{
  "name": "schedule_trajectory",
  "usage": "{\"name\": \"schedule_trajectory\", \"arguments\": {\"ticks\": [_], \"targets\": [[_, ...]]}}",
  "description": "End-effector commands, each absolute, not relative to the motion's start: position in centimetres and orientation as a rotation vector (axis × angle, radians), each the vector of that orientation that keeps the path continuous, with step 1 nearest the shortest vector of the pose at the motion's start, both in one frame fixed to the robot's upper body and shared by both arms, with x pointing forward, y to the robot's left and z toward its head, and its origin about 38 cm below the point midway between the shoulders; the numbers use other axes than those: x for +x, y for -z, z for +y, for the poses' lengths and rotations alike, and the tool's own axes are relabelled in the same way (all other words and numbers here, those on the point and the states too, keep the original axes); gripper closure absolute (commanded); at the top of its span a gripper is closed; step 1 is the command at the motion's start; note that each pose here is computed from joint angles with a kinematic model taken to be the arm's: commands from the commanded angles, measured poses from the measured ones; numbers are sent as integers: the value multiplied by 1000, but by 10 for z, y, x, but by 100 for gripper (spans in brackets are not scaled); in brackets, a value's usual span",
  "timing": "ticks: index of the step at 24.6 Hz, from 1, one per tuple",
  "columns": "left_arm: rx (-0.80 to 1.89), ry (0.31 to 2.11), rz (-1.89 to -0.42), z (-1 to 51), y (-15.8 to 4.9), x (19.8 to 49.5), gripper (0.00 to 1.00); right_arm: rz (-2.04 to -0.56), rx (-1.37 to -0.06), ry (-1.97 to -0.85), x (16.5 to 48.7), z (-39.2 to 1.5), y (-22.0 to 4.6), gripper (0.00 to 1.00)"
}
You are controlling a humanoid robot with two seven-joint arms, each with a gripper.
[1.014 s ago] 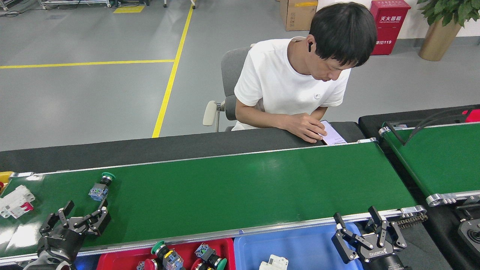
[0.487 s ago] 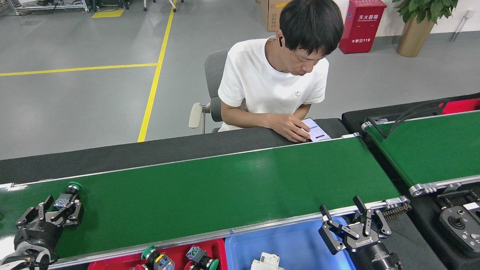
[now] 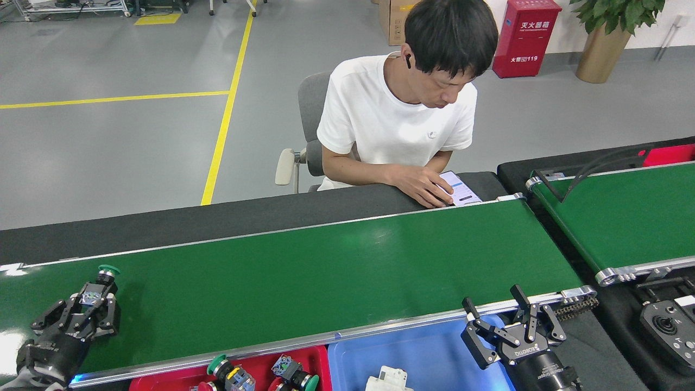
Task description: Pick switch part from conveyor to tray
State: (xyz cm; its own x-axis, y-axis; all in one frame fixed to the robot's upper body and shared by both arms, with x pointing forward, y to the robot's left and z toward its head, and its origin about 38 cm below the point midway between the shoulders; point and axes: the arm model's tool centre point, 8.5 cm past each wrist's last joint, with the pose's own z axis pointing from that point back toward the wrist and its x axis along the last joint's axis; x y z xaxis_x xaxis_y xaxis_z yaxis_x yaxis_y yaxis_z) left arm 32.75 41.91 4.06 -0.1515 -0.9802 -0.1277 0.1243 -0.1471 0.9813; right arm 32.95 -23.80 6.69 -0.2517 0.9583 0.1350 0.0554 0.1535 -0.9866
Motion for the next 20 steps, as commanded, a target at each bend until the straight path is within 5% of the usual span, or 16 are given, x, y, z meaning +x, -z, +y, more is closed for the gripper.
{"name": "schedule_trajectory", "arguments": {"ticks": [1,5,14,16,20], "targets": [[1171,1504,-1232,398,-62,312,95,-1511,-1042,-1219,330,-242,-71,0],[1144,1580,-1322,355,-71,272,94,-1465,-1065,-1195,322,-259,-67,0],[1015,1911,-1457,235,-33,241,90,-1376,-1095,-1150,295,-289,-57,0],[1014,1900,-1456,231,-31,240,76,-1380,-1093,-1150,295,-288,-57,0],[1038,1845,-1441,236,-32,244,30,-1399,-1094,-1149,296,-286,-62,0]]}}
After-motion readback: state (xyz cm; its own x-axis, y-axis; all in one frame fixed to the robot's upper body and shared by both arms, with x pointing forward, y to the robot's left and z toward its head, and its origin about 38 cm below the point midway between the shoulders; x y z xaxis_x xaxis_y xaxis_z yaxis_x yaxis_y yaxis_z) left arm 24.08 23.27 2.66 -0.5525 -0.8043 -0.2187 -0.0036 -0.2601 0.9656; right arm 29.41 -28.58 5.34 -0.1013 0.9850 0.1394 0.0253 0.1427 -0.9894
